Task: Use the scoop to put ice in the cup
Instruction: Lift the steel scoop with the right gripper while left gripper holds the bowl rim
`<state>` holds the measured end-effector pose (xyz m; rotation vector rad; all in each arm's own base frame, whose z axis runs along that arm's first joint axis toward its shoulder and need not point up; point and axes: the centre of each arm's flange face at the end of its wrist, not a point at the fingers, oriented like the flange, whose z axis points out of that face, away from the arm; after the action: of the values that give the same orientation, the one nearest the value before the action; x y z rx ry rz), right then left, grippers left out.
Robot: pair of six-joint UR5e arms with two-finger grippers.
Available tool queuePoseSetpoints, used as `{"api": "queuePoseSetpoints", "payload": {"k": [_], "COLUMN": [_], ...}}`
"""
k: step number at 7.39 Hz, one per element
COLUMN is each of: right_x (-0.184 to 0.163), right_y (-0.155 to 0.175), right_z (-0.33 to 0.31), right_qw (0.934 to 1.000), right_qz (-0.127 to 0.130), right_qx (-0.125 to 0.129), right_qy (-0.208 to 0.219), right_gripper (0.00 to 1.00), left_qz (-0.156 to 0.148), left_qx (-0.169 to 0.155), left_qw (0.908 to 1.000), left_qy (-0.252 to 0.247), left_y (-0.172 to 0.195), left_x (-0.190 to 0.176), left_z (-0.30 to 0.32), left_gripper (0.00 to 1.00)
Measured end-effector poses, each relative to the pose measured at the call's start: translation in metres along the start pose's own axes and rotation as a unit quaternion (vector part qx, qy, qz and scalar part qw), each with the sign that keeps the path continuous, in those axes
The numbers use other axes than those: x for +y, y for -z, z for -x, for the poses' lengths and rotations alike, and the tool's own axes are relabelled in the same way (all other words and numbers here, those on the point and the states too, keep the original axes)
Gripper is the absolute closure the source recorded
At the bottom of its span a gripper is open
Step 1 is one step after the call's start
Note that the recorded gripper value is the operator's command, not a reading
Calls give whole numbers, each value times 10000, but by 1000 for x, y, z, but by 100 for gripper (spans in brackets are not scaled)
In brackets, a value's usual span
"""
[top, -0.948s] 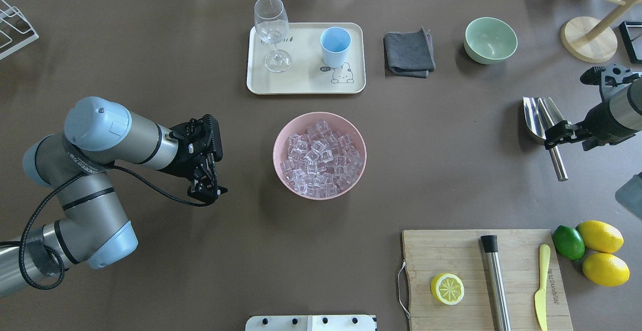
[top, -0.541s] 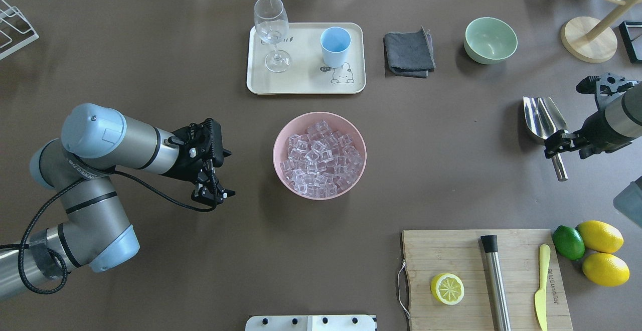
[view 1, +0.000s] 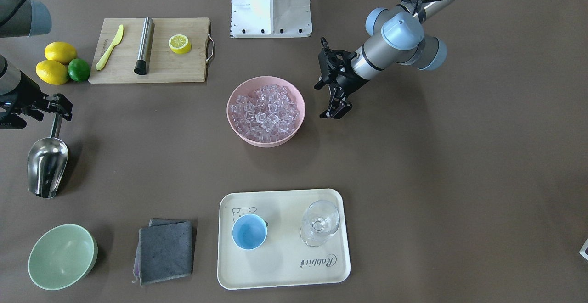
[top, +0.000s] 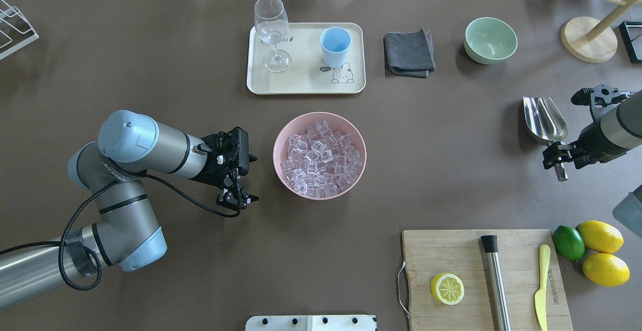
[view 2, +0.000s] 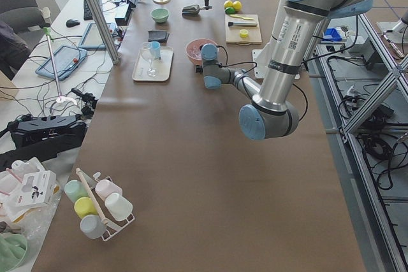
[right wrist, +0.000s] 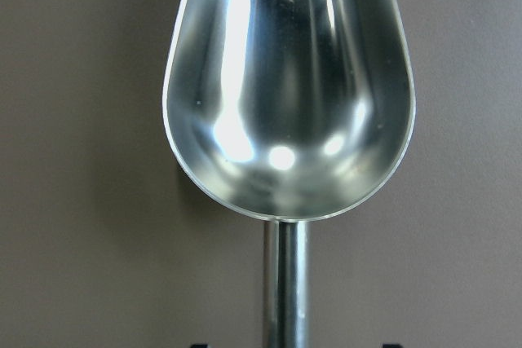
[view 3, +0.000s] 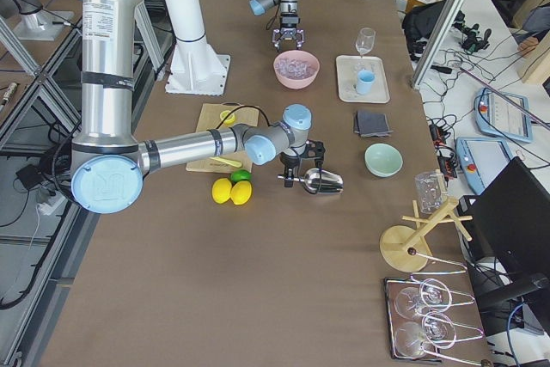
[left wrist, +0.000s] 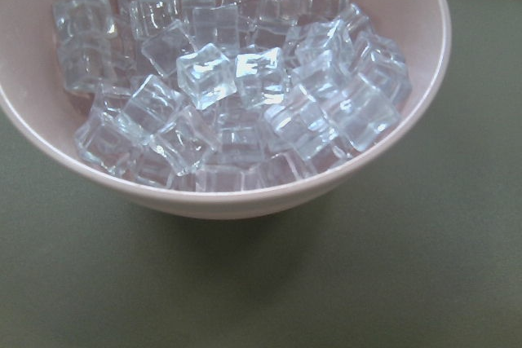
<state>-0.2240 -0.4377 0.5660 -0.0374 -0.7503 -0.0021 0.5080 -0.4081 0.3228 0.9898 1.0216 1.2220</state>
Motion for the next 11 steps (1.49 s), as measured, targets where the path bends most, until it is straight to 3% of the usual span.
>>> {"api": "queuePoseSetpoints", "payload": {"k": [1,4,6,11], "right_x": [4,10,12,15], "right_y": [-2,-6,-10,6], "right_z": [-4,-6,-5,9], "right_qw": [10000,10000,9999,9998], "right_qz": [-11,12,61,56], "right_qx": [-28,-62,-52,-50], "right_qy": [28,51,63,188], "right_gripper": [51,60,100,100], "left_qz": [-1,-44,-107,-96], "left_qx": [-1,-69,-277,-375], "left_qw": [9999,9990,9984,9983], "left_qy": [-125,-430,-483,-444], "left_y": [-5,-3,-1,-3], "left_x": [-3,-4,-5,-5], "left_z": [3,11,15,16], "left_gripper": [2,2,2,2]}}
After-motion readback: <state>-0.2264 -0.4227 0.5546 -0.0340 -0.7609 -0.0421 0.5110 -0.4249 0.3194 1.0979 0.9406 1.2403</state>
